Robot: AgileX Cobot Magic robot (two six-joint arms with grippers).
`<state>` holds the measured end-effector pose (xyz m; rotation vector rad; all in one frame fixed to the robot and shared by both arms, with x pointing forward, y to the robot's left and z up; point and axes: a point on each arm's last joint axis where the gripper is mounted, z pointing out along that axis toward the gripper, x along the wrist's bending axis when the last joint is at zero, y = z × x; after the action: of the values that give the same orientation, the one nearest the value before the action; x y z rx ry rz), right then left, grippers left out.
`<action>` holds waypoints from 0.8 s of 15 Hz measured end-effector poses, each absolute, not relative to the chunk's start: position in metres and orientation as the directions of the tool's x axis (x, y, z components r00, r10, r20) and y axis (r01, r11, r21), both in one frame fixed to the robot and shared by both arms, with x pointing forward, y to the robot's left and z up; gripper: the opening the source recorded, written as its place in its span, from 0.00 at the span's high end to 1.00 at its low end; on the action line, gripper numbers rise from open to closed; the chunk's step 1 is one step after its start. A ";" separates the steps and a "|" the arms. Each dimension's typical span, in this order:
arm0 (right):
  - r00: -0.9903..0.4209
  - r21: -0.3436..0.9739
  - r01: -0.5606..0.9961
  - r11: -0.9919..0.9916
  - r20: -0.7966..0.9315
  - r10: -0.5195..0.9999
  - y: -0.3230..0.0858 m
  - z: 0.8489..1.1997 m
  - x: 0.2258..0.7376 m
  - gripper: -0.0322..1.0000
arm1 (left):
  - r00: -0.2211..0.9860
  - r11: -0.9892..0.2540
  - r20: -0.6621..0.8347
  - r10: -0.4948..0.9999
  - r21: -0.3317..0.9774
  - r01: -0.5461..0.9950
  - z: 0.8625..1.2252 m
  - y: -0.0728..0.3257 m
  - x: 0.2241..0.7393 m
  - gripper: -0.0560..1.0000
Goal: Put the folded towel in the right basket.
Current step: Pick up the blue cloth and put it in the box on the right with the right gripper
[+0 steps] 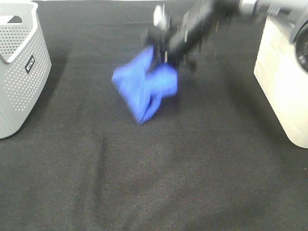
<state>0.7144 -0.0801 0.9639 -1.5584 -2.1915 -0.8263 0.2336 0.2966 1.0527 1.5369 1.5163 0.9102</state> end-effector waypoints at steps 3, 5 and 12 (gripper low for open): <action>-0.419 0.549 0.831 0.083 0.523 0.742 -0.119 1.089 0.724 0.80 | 0.033 0.013 -0.031 0.999 0.897 0.442 1.053 0.297 0.234 0.01; -0.370 0.658 0.751 -0.050 0.482 0.794 -0.189 1.156 0.717 0.80 | 0.033 0.013 -0.031 0.999 0.897 0.442 1.053 0.297 0.234 0.01; 0.123 0.591 0.781 -0.201 0.170 0.978 -0.382 1.171 0.646 0.80 | 0.032 0.013 -0.030 0.999 0.897 0.442 1.053 0.297 0.234 0.01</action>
<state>0.6457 -0.3824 1.1712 -2.5932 -2.1598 -0.9613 0.2336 0.2967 1.0527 1.5372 1.5166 0.9113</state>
